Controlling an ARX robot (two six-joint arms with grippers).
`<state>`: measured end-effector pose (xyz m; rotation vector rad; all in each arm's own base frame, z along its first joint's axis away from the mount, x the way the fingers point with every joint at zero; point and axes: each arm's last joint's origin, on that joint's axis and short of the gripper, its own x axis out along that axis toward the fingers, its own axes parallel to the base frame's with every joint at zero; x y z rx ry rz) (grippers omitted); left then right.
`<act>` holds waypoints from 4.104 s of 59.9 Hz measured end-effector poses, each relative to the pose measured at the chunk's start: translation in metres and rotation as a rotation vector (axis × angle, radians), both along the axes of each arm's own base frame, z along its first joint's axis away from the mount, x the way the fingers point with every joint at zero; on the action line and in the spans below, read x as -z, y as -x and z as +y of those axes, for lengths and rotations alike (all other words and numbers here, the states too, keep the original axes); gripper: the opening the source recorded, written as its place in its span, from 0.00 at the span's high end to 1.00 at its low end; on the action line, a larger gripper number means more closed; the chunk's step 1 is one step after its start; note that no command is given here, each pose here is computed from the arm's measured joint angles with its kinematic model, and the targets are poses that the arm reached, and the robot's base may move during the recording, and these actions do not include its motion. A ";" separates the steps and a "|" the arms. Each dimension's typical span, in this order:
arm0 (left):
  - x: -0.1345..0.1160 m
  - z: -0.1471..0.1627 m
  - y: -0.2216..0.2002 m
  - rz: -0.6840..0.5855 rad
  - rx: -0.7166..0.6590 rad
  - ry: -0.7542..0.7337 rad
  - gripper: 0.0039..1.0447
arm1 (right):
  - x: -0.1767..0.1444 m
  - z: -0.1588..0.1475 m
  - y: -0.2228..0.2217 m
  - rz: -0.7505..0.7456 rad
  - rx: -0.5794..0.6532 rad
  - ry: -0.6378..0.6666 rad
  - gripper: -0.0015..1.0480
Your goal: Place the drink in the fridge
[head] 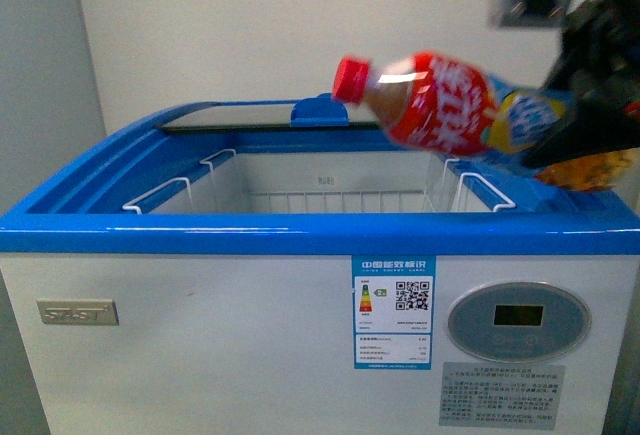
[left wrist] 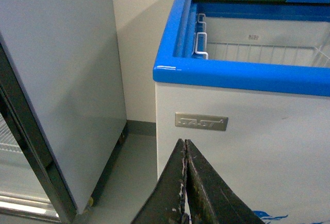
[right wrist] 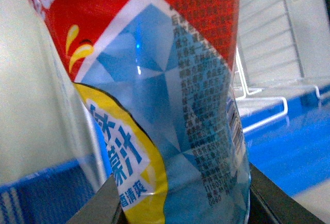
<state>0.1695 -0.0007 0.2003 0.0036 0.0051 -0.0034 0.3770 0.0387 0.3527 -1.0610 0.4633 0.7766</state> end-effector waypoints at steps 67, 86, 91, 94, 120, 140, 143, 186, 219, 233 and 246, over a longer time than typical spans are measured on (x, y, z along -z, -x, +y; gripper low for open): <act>0.029 0.000 0.049 -0.019 0.001 0.001 0.98 | 0.101 0.097 -0.152 -0.046 0.010 0.207 0.48; 0.029 0.000 0.056 -0.021 0.001 0.001 0.98 | 0.043 0.087 -0.131 -0.143 0.026 0.077 0.06; 0.029 0.000 0.058 -0.019 0.000 0.001 0.98 | 0.004 0.078 -0.114 -0.226 0.040 -0.002 0.08; 0.029 0.000 0.059 -0.021 0.001 0.001 0.98 | -0.020 0.068 -0.099 -0.276 0.078 -0.085 0.08; 0.032 0.000 0.072 -0.015 0.001 0.001 0.98 | -0.079 -0.025 0.086 -0.553 0.695 -0.886 0.22; 0.032 0.000 0.072 -0.015 0.001 0.001 0.98 | 0.069 -0.039 0.149 -0.465 0.777 -1.044 0.85; 0.032 0.000 0.072 -0.014 0.001 0.001 0.98 | 0.078 -0.039 0.157 -0.473 0.772 -1.049 0.93; 0.032 0.000 0.072 -0.014 0.001 0.001 0.98 | 0.156 -0.039 0.223 -0.461 0.775 -1.048 0.97; 0.032 0.000 0.072 -0.014 0.001 0.001 0.98 | 0.175 -0.039 0.248 -0.459 0.776 -1.048 0.97; 0.032 0.000 0.072 -0.015 0.001 0.001 0.98 | 0.182 -0.039 0.255 -0.471 0.768 -1.054 0.97; 0.032 0.000 0.072 -0.015 0.001 0.001 0.98 | 0.181 -0.039 0.260 -0.482 0.763 -1.059 0.97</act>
